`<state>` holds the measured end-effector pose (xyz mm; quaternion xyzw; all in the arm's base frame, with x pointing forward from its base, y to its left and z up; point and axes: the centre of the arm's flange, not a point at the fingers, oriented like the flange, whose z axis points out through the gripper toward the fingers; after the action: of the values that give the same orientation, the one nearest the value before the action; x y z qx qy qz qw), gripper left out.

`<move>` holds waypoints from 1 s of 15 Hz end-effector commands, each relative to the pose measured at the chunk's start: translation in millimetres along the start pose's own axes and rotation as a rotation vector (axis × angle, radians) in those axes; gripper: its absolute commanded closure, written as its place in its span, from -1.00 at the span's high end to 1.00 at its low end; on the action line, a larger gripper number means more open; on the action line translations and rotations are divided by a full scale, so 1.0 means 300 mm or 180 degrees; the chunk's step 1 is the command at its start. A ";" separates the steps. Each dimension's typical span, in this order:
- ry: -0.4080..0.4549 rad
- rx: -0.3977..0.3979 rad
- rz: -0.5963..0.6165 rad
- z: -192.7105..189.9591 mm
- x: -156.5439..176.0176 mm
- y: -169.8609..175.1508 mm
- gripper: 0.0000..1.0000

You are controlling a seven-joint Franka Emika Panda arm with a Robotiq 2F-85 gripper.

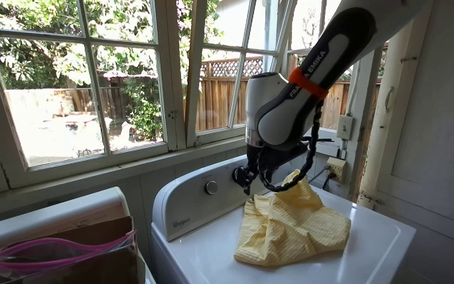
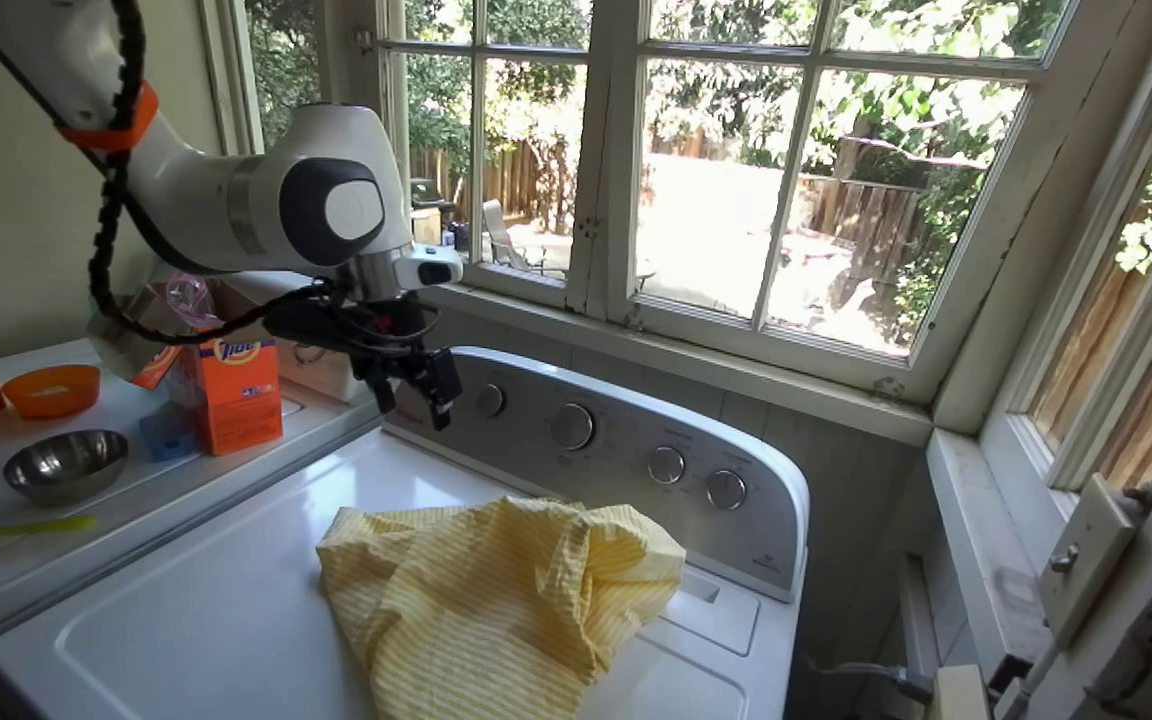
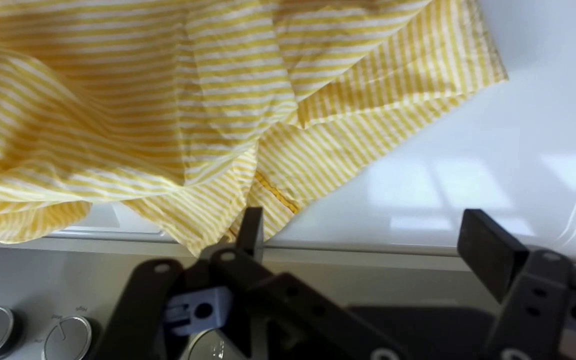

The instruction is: Unfold the yellow towel.

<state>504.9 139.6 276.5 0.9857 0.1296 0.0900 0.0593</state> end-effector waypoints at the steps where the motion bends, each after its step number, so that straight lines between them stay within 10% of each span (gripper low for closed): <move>1: 0.0001 -0.0003 0.0007 -0.001 0.000 0.004 1.00; 15: 0.0020 -0.0601 0.1037 0.483 0.182 -0.265 1.00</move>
<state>542.5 190.1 168.7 0.9913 0.0091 0.0841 0.1005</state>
